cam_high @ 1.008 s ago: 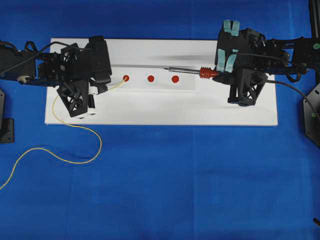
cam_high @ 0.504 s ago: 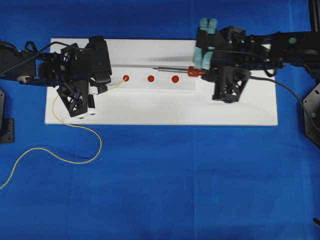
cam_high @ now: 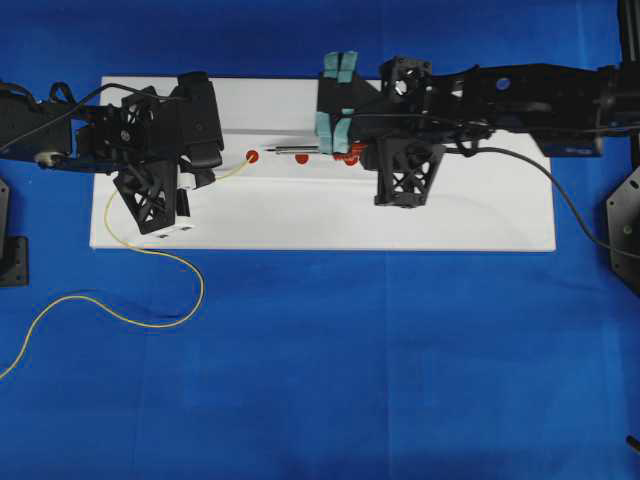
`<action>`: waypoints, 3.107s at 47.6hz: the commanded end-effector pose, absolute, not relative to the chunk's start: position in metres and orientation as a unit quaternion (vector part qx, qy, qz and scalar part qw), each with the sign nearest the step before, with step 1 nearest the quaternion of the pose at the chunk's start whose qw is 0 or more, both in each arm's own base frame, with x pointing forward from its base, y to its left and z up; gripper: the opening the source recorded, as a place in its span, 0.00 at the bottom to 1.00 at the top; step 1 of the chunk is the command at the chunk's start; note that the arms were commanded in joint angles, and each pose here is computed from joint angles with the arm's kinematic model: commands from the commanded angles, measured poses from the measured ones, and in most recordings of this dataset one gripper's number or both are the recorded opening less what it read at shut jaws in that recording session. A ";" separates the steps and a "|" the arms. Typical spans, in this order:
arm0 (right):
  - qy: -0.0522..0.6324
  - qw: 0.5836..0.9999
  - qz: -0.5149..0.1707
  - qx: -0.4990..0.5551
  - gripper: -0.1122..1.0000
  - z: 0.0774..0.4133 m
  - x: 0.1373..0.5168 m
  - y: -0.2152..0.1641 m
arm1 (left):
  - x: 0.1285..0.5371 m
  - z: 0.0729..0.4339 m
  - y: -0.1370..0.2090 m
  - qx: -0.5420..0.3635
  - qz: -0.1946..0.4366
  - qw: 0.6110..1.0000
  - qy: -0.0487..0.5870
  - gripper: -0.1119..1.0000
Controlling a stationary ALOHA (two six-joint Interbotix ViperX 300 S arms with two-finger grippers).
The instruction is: Touch the tip of the soldering iron to the tip of the solder at the mark.
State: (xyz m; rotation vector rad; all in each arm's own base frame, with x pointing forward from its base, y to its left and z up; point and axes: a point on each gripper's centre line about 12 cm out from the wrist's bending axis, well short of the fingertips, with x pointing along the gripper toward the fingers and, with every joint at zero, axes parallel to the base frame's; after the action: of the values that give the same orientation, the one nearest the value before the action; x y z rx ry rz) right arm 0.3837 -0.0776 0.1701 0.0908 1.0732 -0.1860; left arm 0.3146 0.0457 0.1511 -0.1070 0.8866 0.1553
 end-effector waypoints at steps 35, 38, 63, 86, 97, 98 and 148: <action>0.502 0.860 -0.084 0.029 0.16 0.174 0.401 -0.078 | 0.317 0.158 0.046 -0.051 0.074 0.904 0.417 0.12; 0.503 0.860 -0.084 0.029 0.16 0.174 0.400 -0.078 | 0.317 0.158 0.046 -0.051 0.074 0.904 0.418 0.12; 0.504 0.859 -0.084 0.028 0.16 0.173 0.400 -0.078 | 0.318 0.158 0.046 -0.051 0.074 0.904 0.418 0.12; 0.504 0.859 -0.084 0.028 0.16 0.173 0.400 -0.078 | 0.318 0.158 0.046 -0.051 0.074 0.904 0.418 0.12; 0.504 0.859 -0.084 0.028 0.16 0.173 0.400 -0.078 | 0.319 0.158 0.046 -0.051 0.075 0.904 0.418 0.12; 0.504 0.859 -0.084 0.028 0.16 0.173 0.400 -0.078 | 0.319 0.159 0.046 -0.051 0.074 0.904 0.417 0.12; 0.504 0.859 -0.084 0.028 0.16 0.173 0.400 -0.078 | 0.318 0.163 0.046 -0.050 0.074 0.906 0.415 0.12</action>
State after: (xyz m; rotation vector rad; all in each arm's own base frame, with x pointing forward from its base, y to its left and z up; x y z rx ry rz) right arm 0.3948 -0.0776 0.1613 0.0667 1.0936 -0.1753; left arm 0.3138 0.0456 0.1503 -0.1074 0.8928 0.1553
